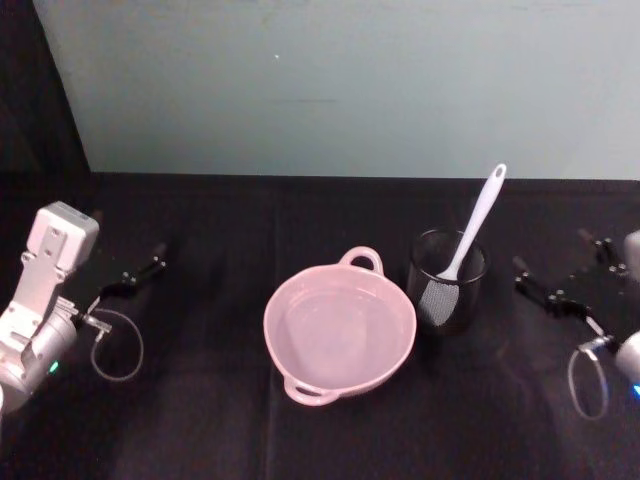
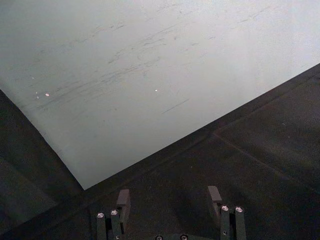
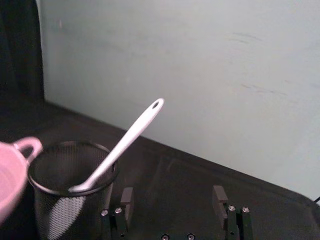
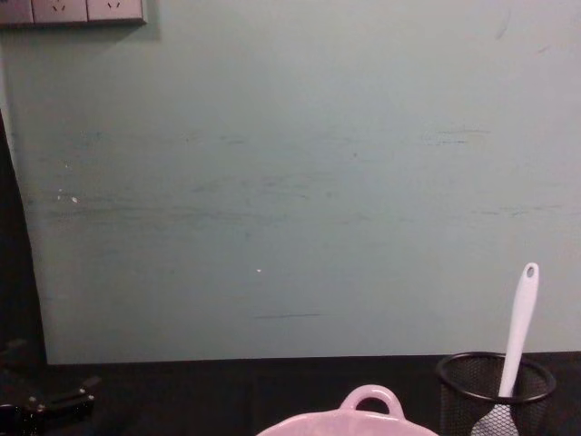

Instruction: Use the one hand to pick up the spoon and stir the clear water in the bowl.

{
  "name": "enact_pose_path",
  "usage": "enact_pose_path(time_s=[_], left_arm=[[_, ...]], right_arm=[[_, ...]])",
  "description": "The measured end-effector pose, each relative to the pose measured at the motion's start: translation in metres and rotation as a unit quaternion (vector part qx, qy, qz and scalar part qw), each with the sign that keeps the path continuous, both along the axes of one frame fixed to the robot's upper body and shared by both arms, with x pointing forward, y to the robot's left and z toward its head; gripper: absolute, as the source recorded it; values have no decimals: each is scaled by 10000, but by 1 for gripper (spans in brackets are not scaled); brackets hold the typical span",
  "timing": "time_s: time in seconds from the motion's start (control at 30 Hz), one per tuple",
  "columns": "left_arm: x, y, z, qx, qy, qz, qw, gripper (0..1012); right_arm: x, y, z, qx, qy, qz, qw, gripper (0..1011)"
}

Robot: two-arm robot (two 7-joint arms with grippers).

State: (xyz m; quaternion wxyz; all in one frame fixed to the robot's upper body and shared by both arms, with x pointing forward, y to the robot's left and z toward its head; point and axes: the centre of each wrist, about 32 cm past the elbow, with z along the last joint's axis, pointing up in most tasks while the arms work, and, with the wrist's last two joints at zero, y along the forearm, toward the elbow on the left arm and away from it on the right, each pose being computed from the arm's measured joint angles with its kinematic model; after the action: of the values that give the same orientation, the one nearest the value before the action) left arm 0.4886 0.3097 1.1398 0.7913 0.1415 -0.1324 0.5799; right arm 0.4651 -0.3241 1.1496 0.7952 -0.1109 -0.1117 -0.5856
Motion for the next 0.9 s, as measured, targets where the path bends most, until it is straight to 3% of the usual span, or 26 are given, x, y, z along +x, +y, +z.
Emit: enact_pose_path(time_s=[0.03,0.1,0.13,0.17,0.2,0.23,0.3,0.33,0.43,0.47,0.53,0.57,0.67,0.7,0.73,0.77,0.87,0.9], left_arm=[[0,0,0,0,0,0,10000,1005],[0,0,0,0,-1,0,10000,1005],[0,0,0,0,0,0,10000,1005],[0,0,0,0,-1,0,10000,1005],[0,0,0,0,-1,0,10000,1005],[0,0,0,0,0,0,10000,1005],[0,0,0,0,0,0,10000,1005],[0,0,0,0,-1,0,10000,1005],[0,0,0,0,-1,0,10000,1005],[0,0,0,0,-1,-1,10000,1005],[0,0,0,0,0,0,10000,1005],[0,0,0,0,-1,0,10000,1005],[0,0,0,0,0,0,10000,1005],[0,0,0,0,-1,0,10000,1005],[0,0,0,0,0,1,10000,1005],[0,0,0,0,-1,0,10000,1005],[0,0,0,0,0,0,10000,1005],[0,0,0,0,-1,0,10000,1005]], right_arm=[[-26,-23,17,99,7,6,10000,1002],[-116,-102,107,614,27,80,9981,1002],[-116,-102,107,614,27,80,9981,1002],[-139,-136,146,946,64,152,9954,1002],[-144,-149,161,1112,83,179,9936,1002],[-138,-166,191,1502,160,288,9881,1002],[-115,-169,206,1875,286,400,9810,1002],[-71,-177,214,2218,425,493,9729,1002],[25,-181,201,2700,636,631,9587,1002],[103,-183,193,3003,774,718,9480,1002],[183,-185,189,3282,909,807,9367,1002],[270,-189,189,3552,1057,894,9245,1002],[388,-191,185,3873,1275,985,9078,1002],[466,-190,180,4065,1430,1042,8964,1002],[511,-187,179,4146,1500,1064,8912,1002],[592,-177,175,4293,1635,1105,8813,1002],[694,-162,168,4487,1794,1158,8678,1002],[762,-152,161,4601,1884,1183,8596,1002]])
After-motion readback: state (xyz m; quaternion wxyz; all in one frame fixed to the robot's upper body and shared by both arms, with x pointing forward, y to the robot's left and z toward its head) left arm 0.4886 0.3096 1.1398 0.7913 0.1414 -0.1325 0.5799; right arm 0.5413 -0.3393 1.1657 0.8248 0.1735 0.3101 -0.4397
